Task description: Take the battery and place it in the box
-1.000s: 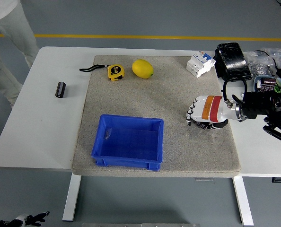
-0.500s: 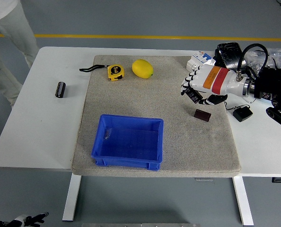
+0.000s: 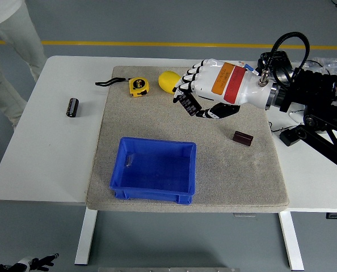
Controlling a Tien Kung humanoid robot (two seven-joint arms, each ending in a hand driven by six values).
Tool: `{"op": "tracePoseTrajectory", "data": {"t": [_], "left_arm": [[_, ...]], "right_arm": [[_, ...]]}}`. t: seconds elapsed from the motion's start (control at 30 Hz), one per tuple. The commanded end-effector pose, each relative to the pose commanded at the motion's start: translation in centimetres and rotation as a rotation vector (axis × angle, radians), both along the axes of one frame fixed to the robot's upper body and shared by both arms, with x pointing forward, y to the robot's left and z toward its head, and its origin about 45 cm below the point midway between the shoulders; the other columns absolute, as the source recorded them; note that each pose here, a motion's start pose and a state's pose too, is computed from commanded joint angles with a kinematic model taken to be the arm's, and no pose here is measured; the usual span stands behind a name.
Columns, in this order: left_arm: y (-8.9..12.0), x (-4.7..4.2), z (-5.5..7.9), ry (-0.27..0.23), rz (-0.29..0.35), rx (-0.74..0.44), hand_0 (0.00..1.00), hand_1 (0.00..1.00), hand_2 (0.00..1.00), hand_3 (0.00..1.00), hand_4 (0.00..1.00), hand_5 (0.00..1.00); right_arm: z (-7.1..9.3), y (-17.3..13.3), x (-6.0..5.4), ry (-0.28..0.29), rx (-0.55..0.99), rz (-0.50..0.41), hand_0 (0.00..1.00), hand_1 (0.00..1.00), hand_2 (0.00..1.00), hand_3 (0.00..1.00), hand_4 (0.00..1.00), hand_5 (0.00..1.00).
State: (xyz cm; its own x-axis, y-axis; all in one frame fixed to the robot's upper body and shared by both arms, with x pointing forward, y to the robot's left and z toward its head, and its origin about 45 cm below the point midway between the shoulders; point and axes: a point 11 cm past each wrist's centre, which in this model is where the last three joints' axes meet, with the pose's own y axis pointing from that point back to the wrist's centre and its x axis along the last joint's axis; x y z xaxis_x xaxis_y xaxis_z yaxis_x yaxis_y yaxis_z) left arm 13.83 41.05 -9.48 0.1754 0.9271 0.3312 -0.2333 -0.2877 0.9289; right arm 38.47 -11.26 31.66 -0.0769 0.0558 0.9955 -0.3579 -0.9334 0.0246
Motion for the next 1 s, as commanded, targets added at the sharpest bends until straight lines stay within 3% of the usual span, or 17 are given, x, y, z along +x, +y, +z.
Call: {"op": "tracePoseTrajectory", "data": {"t": [0.1,0.13,0.17,0.3,0.33,0.5,0.53,0.7,0.73,0.77,1.0], "left_arm": [[0.0,0.03,0.0,-0.001,0.001,0.000,0.745,0.742,0.795,0.652,0.733,0.646],[0.0,0.03,0.0,-0.001,0.001,0.000,0.745,0.740,0.795,0.651,0.732,0.645],[0.0,0.04,0.0,-0.001,0.001,0.001,0.745,0.740,0.795,0.651,0.732,0.645],[0.1,0.11,0.1,0.000,0.001,0.003,0.745,0.740,0.795,0.651,0.732,0.645],[0.1,0.11,0.1,0.000,0.002,0.004,0.744,0.741,0.794,0.651,0.732,0.645],[0.1,0.11,0.1,0.002,0.000,0.004,0.744,0.741,0.794,0.651,0.732,0.645],[0.1,0.09,0.1,0.002,0.001,0.005,0.744,0.741,0.793,0.651,0.730,0.644],[0.2,0.10,0.1,0.002,0.002,0.006,0.744,0.741,0.793,0.651,0.730,0.644],[0.2,0.09,0.1,0.001,0.003,0.006,0.744,0.741,0.793,0.650,0.730,0.645],[0.2,0.09,0.1,0.001,0.003,0.007,0.744,0.741,0.793,0.650,0.730,0.645],[0.3,0.09,0.1,0.002,0.001,0.010,0.744,0.739,0.793,0.648,0.730,0.647]], "right_arm": [[-0.3,1.6,-1.2,0.021,0.006,0.045,0.585,0.575,0.644,0.661,0.746,0.014],[-0.4,1.9,-1.4,0.025,0.006,0.053,0.597,0.594,0.684,0.706,0.807,0.049],[-0.7,2.5,-1.7,0.034,0.002,0.067,0.597,0.594,0.684,0.706,0.807,0.049],[-2.0,4.2,-3.0,0.020,-0.053,0.117,0.597,0.594,0.684,0.706,0.807,0.049],[-2.4,4.5,-3.3,0.026,-0.062,0.127,0.621,0.642,0.731,0.841,0.866,0.064],[-3.9,5.7,-4.5,0.058,-0.118,0.176,0.621,0.642,0.731,0.841,0.866,0.064],[-4.2,5.9,-4.6,0.058,-0.145,0.179,0.750,0.771,0.863,0.964,0.906,0.081],[-5.0,5.9,-4.5,0.074,-0.200,0.167,0.750,0.771,0.863,0.964,0.906,0.081],[-5.0,5.9,-4.3,0.078,-0.202,0.159,0.850,0.851,0.946,0.998,0.926,0.105],[-5.0,5.9,-4.2,0.081,-0.203,0.153,0.850,0.851,0.946,0.998,0.926,0.105],[-3.9,5.2,-2.6,0.064,-0.211,0.104,0.867,0.862,0.952,0.998,0.928,0.104]]}}
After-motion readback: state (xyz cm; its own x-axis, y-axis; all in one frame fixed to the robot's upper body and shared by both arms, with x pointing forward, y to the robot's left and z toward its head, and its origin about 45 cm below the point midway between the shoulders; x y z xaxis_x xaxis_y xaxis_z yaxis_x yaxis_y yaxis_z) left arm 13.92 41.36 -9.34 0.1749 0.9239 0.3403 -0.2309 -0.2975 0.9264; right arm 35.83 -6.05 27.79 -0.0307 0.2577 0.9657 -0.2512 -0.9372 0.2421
